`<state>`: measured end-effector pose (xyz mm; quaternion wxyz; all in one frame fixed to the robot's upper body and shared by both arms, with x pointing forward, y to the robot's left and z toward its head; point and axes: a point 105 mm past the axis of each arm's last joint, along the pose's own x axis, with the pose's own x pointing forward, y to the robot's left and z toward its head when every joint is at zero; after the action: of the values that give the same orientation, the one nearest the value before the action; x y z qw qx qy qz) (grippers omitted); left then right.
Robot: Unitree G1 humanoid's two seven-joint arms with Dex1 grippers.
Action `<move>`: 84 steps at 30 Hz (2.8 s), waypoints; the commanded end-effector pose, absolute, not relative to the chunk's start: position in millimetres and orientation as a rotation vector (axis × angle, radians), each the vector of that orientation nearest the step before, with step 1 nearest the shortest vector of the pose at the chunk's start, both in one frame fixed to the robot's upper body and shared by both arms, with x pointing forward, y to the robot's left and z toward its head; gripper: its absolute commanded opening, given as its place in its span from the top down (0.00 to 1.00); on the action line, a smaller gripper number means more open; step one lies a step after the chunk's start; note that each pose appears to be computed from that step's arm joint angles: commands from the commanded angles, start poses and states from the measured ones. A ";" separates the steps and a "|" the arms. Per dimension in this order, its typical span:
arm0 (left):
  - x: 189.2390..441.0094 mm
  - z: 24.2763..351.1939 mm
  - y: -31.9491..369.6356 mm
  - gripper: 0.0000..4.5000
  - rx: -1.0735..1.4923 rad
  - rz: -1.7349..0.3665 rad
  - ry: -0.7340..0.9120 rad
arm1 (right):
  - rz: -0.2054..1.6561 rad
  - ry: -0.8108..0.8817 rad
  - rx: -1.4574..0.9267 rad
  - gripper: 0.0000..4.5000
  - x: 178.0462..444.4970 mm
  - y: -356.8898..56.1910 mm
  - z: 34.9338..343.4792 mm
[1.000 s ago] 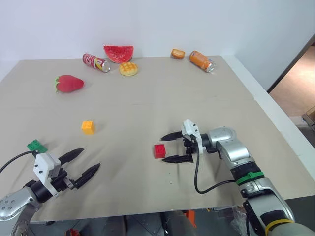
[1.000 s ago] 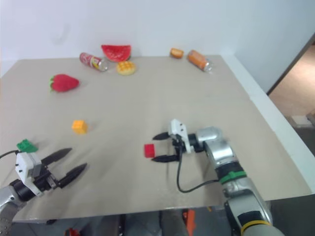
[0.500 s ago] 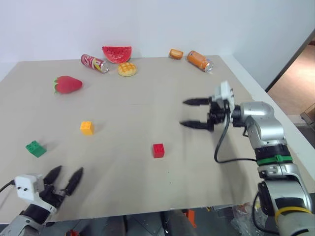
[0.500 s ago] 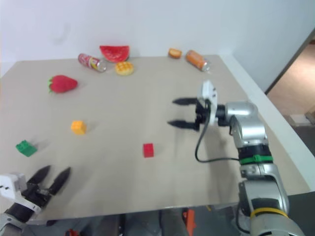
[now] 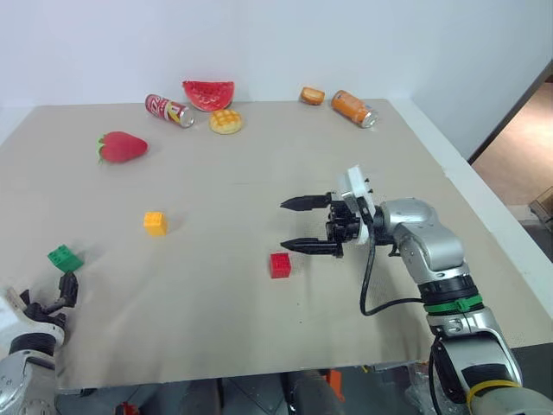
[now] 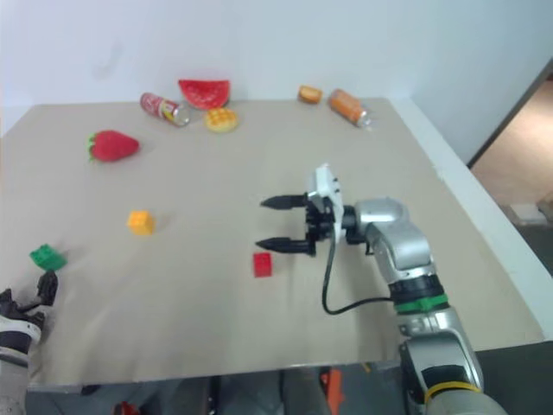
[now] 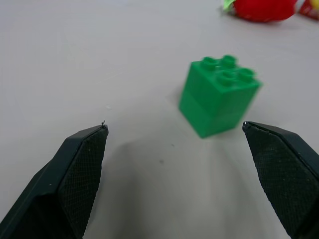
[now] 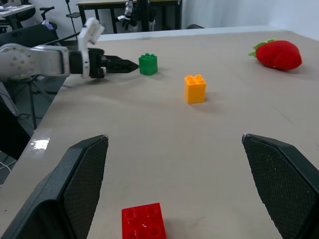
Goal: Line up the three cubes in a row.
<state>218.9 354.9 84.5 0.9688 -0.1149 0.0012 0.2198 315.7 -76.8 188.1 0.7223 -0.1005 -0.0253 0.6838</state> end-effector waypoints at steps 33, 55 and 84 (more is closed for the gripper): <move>267.9 80.0 329.1 0.12 -0.238 0.448 0.083 | 1.451 -0.090 -0.236 0.00 313.1 -86.2 191.7; 294.4 162.7 303.6 0.71 0.083 -0.052 -0.174 | 1.415 -0.065 -0.264 0.00 316.9 -89.3 182.7; 294.3 120.0 171.5 0.71 0.512 -1.517 0.098 | 1.221 -0.078 -0.193 0.00 293.5 -121.0 196.1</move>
<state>290.9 169.7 116.8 0.6969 0.2144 0.0575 -0.6819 297.4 -119.0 181.1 0.8137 -0.0826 -0.0093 0.5753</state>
